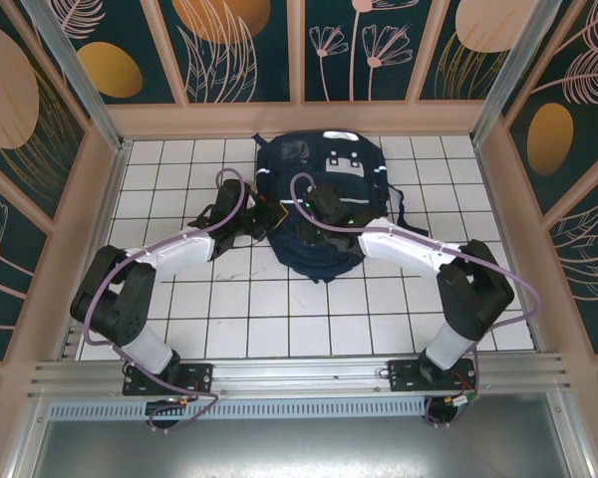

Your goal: Pack the student bag

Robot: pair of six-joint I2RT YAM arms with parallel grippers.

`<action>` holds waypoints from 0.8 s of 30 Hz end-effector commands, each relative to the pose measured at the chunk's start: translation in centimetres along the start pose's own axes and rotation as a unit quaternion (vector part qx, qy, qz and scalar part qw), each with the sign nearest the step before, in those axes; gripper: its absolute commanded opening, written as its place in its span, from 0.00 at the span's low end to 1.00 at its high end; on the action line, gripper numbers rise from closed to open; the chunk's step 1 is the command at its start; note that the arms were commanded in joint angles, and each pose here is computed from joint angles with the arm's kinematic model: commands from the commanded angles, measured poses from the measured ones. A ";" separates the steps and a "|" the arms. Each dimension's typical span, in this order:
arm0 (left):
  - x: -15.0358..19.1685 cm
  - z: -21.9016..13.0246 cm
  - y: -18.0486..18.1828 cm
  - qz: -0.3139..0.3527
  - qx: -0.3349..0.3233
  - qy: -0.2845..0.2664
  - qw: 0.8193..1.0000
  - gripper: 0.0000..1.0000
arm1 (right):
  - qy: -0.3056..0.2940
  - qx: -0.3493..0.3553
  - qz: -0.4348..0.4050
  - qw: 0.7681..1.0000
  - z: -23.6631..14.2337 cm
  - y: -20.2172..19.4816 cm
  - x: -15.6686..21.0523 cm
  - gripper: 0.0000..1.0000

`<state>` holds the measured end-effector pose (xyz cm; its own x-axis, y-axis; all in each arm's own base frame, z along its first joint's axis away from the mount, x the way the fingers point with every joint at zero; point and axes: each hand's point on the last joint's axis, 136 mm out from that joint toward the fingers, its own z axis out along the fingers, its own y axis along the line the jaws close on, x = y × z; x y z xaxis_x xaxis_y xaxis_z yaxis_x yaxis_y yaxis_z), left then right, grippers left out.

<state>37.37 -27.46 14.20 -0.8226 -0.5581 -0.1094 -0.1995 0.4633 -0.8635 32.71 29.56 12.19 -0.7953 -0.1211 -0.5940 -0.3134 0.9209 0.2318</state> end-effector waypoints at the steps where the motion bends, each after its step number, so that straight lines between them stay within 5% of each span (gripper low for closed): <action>1: -0.5 -1.7 -6.0 0.034 0.087 -0.006 0.996 0.00 | -0.003 0.021 -0.010 1.000 0.1 -0.1 -0.5 0.26; 6: -1.3 -1.9 -4.8 0.040 0.057 -0.032 0.997 0.00 | -0.006 0.077 -0.008 0.997 -0.5 -2.4 0.1 0.10; 14: -3.4 -2.8 -0.8 0.026 0.018 -0.068 0.997 0.00 | -0.011 0.123 0.036 0.992 -3.2 -9.0 2.4 0.05; 24: -6.5 -4.4 1.5 0.043 -0.019 -0.096 0.994 0.00 | -0.076 0.175 0.089 0.978 -5.4 -15.7 -1.5 0.01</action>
<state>38.08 -23.52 13.90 -0.7926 -0.5864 -0.1669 -0.1926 0.5006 -0.8440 34.37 16.31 12.37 -0.7686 0.0733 -0.6355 -0.0333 0.9875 0.1541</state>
